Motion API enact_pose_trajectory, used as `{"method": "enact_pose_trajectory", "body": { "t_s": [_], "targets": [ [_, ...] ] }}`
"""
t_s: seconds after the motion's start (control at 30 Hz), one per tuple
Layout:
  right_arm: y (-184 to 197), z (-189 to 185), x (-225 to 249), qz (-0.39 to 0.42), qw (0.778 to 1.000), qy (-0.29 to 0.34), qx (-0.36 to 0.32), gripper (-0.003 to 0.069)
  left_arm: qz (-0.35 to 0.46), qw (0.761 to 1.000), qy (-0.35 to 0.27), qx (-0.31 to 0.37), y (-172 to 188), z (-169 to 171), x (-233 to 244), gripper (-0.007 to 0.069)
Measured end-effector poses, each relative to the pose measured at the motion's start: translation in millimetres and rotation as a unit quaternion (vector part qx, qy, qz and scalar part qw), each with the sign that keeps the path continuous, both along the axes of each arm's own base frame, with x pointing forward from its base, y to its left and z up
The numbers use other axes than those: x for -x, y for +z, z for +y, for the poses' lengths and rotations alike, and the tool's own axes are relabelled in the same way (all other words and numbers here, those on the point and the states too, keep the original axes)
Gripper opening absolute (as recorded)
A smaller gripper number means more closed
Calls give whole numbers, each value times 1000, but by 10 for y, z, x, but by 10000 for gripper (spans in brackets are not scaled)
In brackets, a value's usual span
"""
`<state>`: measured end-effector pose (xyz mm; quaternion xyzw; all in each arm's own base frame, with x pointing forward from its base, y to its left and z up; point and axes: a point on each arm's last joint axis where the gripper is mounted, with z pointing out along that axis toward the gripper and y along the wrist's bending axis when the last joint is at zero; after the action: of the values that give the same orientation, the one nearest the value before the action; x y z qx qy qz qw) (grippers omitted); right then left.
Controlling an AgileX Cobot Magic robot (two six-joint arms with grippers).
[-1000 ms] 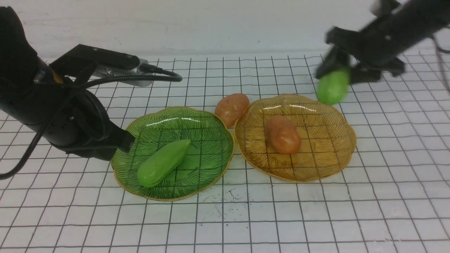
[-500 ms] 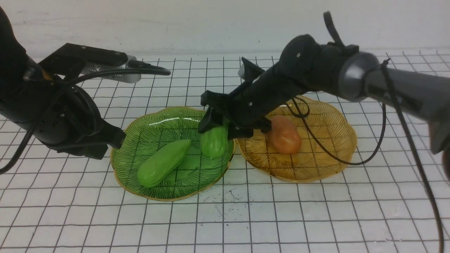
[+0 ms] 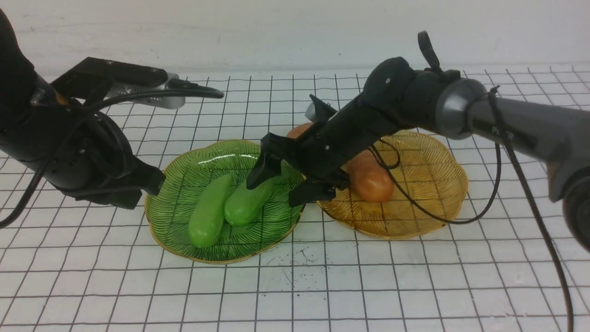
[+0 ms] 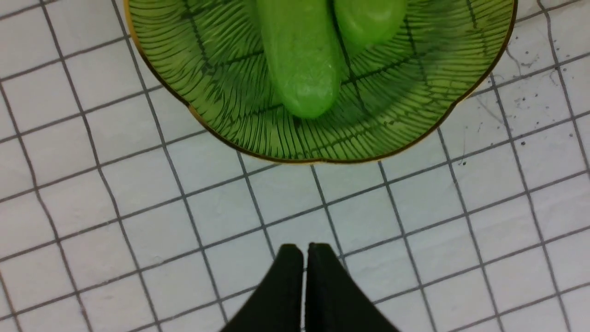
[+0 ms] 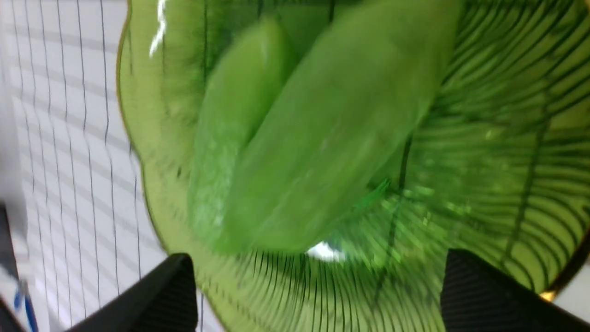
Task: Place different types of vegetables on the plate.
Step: 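Carry the green vegetable from the table to the plate, then pick up the potato beside the plates and place it on a plate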
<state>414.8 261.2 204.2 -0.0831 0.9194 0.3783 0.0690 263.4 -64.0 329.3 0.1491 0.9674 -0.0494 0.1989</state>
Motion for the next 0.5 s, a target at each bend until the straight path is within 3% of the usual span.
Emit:
{"method": "enact_pose_trajectory", "body": {
  "t_s": [0.03,0.2,0.27,0.3,0.33,0.37,0.5],
  "targets": [
    [64,-43,-18,-6,1000,11,-1,645,-7,1000,1,11,8,-17,-12,-8],
    [625,-451,-123,-88,995,31,38,445,-34,997,2,72,143,-134,-139,-8],
    [1030,-828,-89,-154,982,10,105,274,-41,994,-7,105,248,-234,-343,-8],
    [1059,-878,-87,-158,981,6,112,274,-41,993,-8,107,255,-242,-361,-8],
    [1220,-1041,-38,-181,973,-7,144,198,-42,992,-11,115,286,-278,-457,-8],
    [1483,-1308,87,-214,957,-29,194,70,-37,992,-17,122,309,-332,-622,-8],
    [1830,-1753,406,-244,933,-67,256,-4,-31,992,-48,115,235,-522,-1038,-8]
  ]
}}
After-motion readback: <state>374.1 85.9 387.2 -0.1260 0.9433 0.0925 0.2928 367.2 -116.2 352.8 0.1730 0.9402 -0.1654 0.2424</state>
